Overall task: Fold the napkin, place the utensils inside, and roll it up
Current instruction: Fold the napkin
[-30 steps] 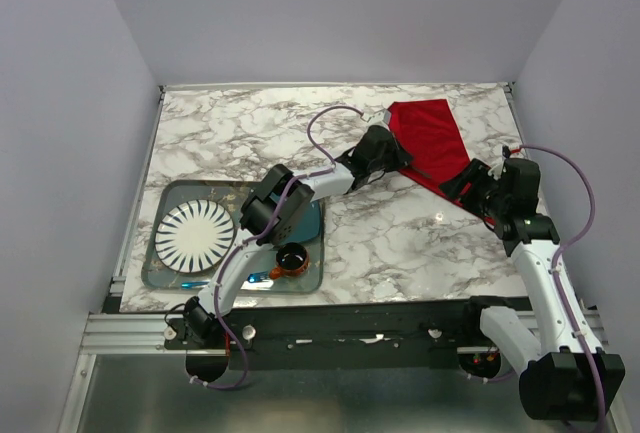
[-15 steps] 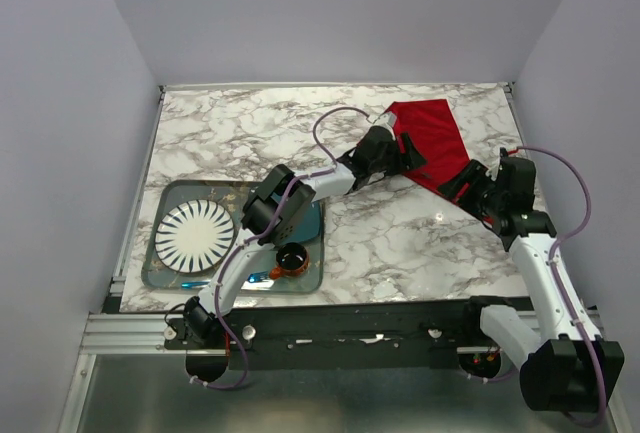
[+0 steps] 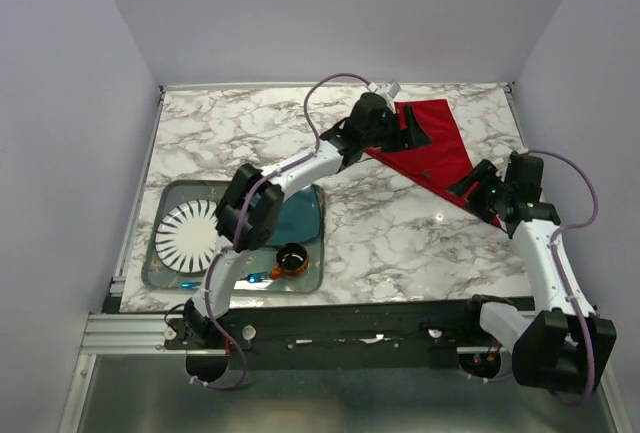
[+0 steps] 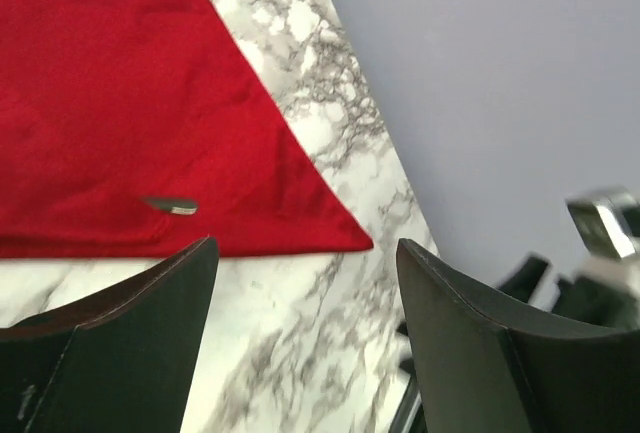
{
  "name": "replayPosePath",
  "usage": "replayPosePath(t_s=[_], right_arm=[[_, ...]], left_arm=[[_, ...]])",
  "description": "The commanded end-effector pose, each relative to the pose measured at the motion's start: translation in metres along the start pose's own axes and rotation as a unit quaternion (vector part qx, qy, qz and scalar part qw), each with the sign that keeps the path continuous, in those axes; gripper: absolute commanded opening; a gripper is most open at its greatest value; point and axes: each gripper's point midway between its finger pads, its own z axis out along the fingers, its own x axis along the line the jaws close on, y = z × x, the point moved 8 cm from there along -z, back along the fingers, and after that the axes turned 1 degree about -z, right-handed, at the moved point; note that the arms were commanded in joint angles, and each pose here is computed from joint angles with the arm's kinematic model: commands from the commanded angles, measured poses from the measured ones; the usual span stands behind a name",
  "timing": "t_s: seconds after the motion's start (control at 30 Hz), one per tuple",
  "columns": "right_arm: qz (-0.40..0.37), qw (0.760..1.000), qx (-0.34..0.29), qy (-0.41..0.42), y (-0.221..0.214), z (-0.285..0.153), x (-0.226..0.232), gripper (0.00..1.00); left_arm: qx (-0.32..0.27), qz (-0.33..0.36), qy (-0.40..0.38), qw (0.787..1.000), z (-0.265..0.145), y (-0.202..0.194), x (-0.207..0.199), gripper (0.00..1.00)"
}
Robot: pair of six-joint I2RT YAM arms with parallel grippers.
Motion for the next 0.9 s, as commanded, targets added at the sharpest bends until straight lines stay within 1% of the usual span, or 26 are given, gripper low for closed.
replayPosePath(t_s=[0.0, 0.03, 0.07, 0.13, 0.17, 0.23, 0.27, 0.37, 0.4, 0.5, 0.53, 0.6, 0.67, 0.7, 0.87], right_arm=[[0.113, 0.992, -0.001, -0.059, 0.025, 0.000, -0.045, 0.72], [0.131, 0.989, -0.001, -0.063, 0.026, 0.001, -0.055, 0.72], [0.159, 0.984, -0.010, -0.077, 0.032, -0.001, -0.069, 0.70], [0.191, 0.977, -0.001, -0.094, 0.035, 0.005, -0.086, 0.69], [0.214, 0.971, -0.003, -0.103, 0.039, 0.005, -0.097, 0.68], [0.243, 0.964, 0.001, -0.111, 0.040, 0.008, -0.110, 0.65], [0.258, 0.959, 0.009, -0.118, 0.042, 0.012, -0.119, 0.62], [0.270, 0.951, 0.007, -0.148, 0.043, 0.019, -0.131, 0.61], [0.275, 0.949, 0.003, -0.155, 0.044, 0.021, -0.134, 0.60], [0.299, 0.936, -0.007, -0.188, 0.037, 0.027, -0.145, 0.60], [0.306, 0.934, -0.006, -0.184, 0.035, 0.030, -0.145, 0.60], [0.334, 0.925, 0.010, -0.180, 0.026, 0.038, -0.148, 0.55], [0.353, 0.915, -0.003, -0.197, 0.023, 0.040, -0.152, 0.54], [0.354, 0.912, -0.013, -0.205, 0.024, 0.040, -0.154, 0.54], [0.349, 0.909, -0.038, -0.223, 0.031, 0.041, -0.159, 0.53]], left_arm=[[0.032, 0.043, 0.041, 0.998, -0.077, 0.009, -0.031, 0.80], [0.036, 0.061, 0.048, 0.996, -0.090, 0.009, -0.033, 0.80], [0.046, 0.064, 0.066, 0.995, -0.116, 0.004, -0.037, 0.80], [0.043, 0.082, 0.088, 0.992, -0.142, 0.000, -0.039, 0.80], [0.048, 0.097, 0.090, 0.990, -0.167, -0.008, -0.040, 0.80], [0.045, 0.109, 0.098, 0.988, -0.189, -0.015, -0.038, 0.81], [0.045, 0.114, 0.102, 0.987, -0.207, -0.024, -0.033, 0.80], [0.035, 0.111, 0.104, 0.988, -0.232, -0.028, -0.015, 0.81], [0.024, 0.107, 0.109, 0.988, -0.237, -0.019, -0.005, 0.81], [0.030, 0.097, 0.124, 0.987, -0.246, -0.016, 0.010, 0.80], [0.029, 0.102, 0.129, 0.986, -0.247, -0.015, 0.012, 0.80], [0.038, 0.098, 0.117, 0.988, -0.244, -0.018, 0.012, 0.80], [0.047, 0.084, 0.106, 0.990, -0.240, -0.022, 0.013, 0.79], [0.050, 0.083, 0.093, 0.991, -0.239, -0.023, 0.010, 0.78], [0.053, 0.078, 0.094, 0.991, -0.237, -0.021, 0.012, 0.77]])
